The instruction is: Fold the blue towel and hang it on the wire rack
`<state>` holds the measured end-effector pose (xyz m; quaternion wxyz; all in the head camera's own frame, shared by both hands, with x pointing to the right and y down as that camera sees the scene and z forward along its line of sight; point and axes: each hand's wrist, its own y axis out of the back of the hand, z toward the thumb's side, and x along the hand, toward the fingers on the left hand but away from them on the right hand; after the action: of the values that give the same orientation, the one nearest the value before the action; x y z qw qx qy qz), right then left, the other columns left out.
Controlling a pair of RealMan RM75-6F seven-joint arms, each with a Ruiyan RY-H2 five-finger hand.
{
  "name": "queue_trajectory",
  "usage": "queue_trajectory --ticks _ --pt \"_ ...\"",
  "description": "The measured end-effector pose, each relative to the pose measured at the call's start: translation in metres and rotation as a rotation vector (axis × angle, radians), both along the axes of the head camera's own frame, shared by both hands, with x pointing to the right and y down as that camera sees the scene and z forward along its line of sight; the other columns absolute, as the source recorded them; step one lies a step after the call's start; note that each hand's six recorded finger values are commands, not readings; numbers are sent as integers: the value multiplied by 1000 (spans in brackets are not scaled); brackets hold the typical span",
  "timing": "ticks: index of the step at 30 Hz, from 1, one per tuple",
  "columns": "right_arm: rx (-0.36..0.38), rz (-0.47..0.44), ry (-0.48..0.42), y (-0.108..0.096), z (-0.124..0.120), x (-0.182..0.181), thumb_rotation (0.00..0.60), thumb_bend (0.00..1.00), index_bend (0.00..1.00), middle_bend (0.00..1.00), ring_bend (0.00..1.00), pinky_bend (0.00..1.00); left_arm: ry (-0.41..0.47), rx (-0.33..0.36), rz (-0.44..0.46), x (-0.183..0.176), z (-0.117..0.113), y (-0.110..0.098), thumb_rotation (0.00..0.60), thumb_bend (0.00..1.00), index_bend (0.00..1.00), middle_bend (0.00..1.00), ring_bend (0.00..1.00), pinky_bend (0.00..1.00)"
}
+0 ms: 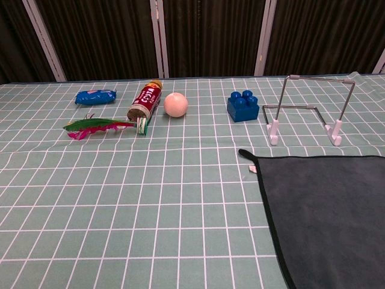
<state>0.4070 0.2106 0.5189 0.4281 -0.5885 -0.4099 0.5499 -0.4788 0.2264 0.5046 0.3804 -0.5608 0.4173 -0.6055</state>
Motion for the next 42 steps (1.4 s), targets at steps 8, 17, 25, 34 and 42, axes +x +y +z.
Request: queue_trajectory --ticks 8,17,25,34,42 --pt "-30 -17 -6 3 4 -5 600 0 98 0 0 0 -4 -5 -5 -2 2 -1 600 0 0 0 0 0" --pt "-253 -198 -110 32 31 -44 600 21 296 0 0 0 -16 -7 -6 -1 6 -2 600 0 0 0 0 0" --pt "-388 -451 -176 66 68 -81 600 93 362 0 0 0 -63 -33 -19 -2 19 -5 600 0 0 0 0 0" --pt "-498 -581 -161 107 106 -109 600 111 378 0 0 0 -62 -37 -31 -5 21 -8 600 0 0 0 0 0" --pt "-514 -614 -125 121 118 -109 600 128 401 0 0 0 -58 -36 -27 -4 20 -7 600 0 0 0 0 0"
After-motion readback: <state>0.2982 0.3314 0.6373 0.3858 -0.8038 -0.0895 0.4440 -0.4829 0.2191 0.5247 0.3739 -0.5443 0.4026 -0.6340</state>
